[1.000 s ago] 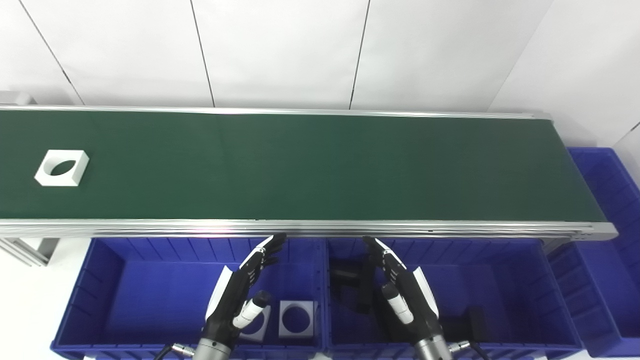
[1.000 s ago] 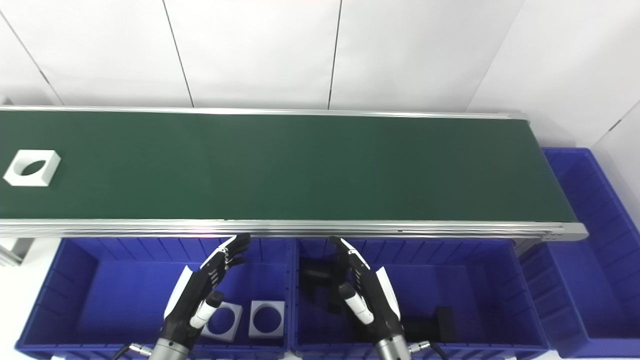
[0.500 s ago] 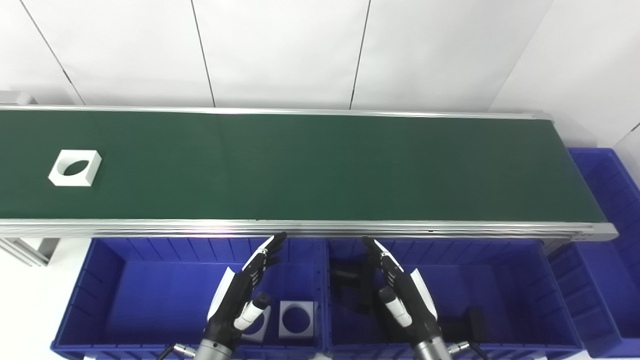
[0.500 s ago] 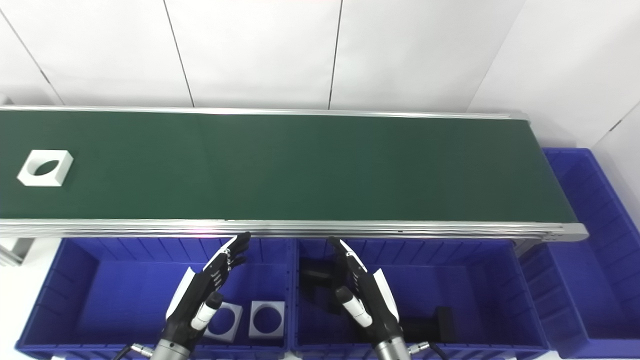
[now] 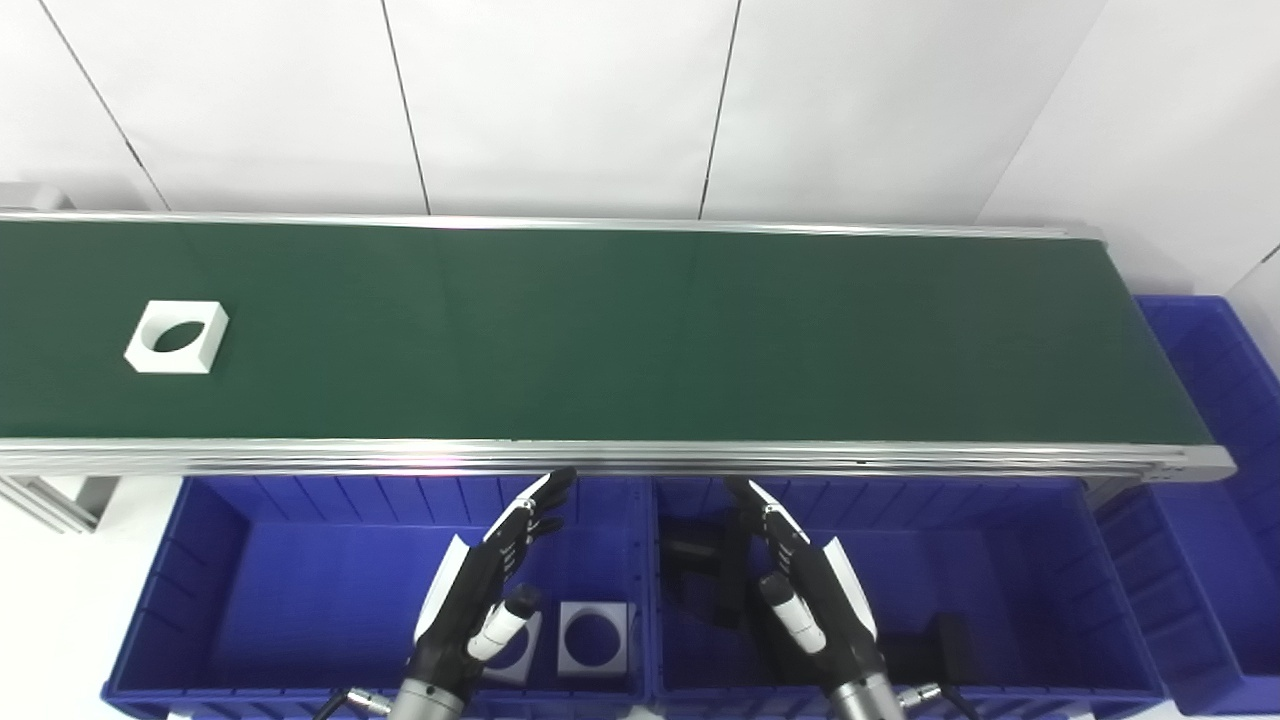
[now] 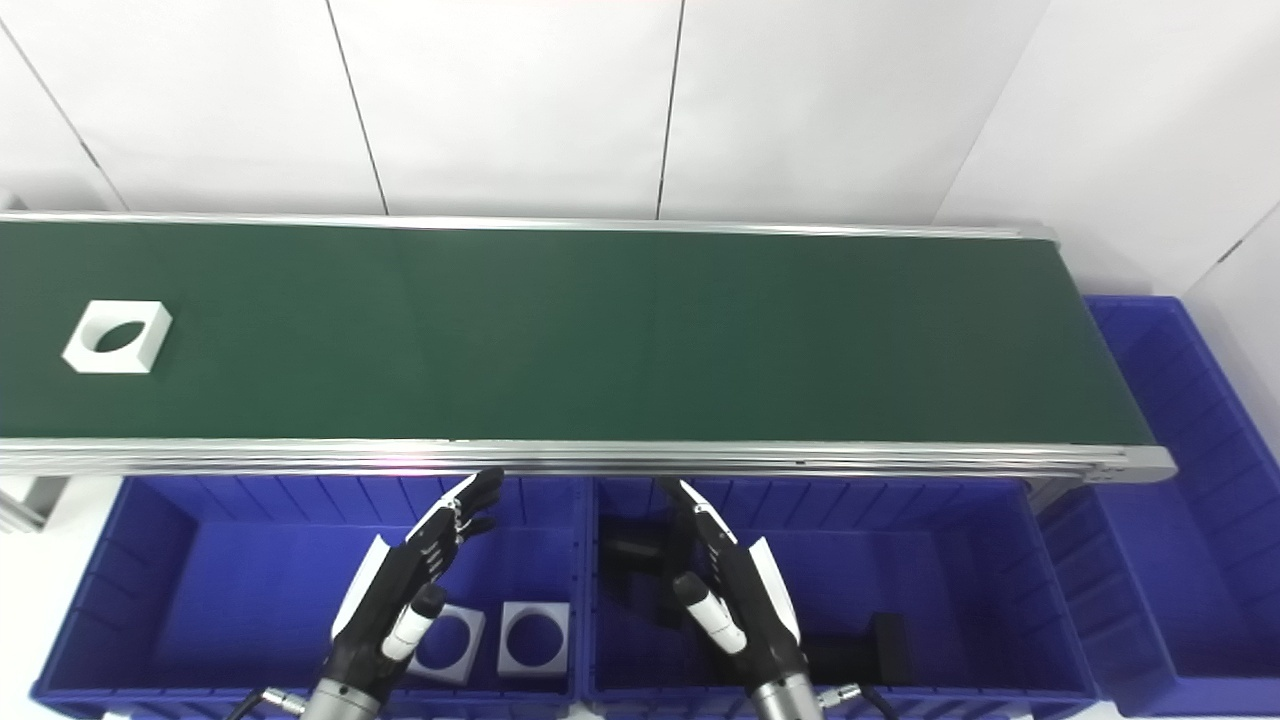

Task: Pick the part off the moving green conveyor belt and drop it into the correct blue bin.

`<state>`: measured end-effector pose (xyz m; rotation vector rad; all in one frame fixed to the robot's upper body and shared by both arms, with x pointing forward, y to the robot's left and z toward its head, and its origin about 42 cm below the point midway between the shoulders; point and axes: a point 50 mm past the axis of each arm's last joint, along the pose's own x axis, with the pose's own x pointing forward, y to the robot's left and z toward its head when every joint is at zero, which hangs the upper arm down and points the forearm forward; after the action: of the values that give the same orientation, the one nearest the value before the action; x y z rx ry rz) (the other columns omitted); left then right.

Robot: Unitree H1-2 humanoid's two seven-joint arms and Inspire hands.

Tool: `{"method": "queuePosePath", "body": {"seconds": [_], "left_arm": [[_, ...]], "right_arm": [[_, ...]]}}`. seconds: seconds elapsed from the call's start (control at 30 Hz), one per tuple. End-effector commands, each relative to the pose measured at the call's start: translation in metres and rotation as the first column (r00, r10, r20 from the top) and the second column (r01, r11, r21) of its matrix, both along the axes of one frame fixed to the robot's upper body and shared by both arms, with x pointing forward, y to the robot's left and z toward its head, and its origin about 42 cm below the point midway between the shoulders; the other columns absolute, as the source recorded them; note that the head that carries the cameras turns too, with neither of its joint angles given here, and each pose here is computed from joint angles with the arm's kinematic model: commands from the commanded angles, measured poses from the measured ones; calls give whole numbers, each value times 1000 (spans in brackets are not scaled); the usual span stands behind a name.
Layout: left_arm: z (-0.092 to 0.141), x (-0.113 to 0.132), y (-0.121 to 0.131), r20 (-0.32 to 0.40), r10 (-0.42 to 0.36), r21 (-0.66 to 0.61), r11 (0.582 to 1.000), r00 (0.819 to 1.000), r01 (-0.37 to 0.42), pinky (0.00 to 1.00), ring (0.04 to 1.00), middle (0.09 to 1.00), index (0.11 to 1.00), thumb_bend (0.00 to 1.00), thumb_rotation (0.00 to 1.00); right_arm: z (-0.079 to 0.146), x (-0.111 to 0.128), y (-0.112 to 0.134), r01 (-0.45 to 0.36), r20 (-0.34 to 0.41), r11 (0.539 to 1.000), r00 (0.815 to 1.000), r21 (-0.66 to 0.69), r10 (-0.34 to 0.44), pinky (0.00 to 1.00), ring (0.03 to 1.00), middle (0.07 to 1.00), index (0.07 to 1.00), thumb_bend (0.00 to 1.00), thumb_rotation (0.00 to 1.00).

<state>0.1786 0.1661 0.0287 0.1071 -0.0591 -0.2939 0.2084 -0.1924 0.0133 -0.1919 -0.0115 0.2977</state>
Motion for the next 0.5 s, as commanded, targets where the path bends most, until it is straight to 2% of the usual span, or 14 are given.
{"method": "queuePosePath", "body": {"seconds": [0.0, 0.17, 0.3, 0.47], "left_arm": [[5, 2, -2, 49, 0, -15, 1000, 999, 1, 861, 913, 926, 891, 904, 1000], [-1, 1, -6, 24, 2, -19, 1000, 1000, -2, 859, 912, 921, 895, 945, 1000], [-8, 1, -9, 6, -4, -8, 1000, 1000, 4, 860, 912, 919, 892, 907, 1000], [-14, 3, -14, -6, 0, 6, 1000, 1000, 0, 855, 910, 916, 884, 909, 1000]], "right_arm": [[11, 5, 0, -10, 77, 1000, 997, 28, 8, 917, 936, 926, 903, 906, 1000], [5, 4, -2, 1, 62, 1000, 998, 7, -2, 911, 929, 919, 900, 884, 1000], [-1, 3, -6, 10, 38, 1000, 999, 0, -10, 903, 922, 916, 898, 894, 1000], [-6, 4, -10, 16, 19, 1000, 1000, -8, -15, 898, 917, 913, 897, 891, 1000]]}}
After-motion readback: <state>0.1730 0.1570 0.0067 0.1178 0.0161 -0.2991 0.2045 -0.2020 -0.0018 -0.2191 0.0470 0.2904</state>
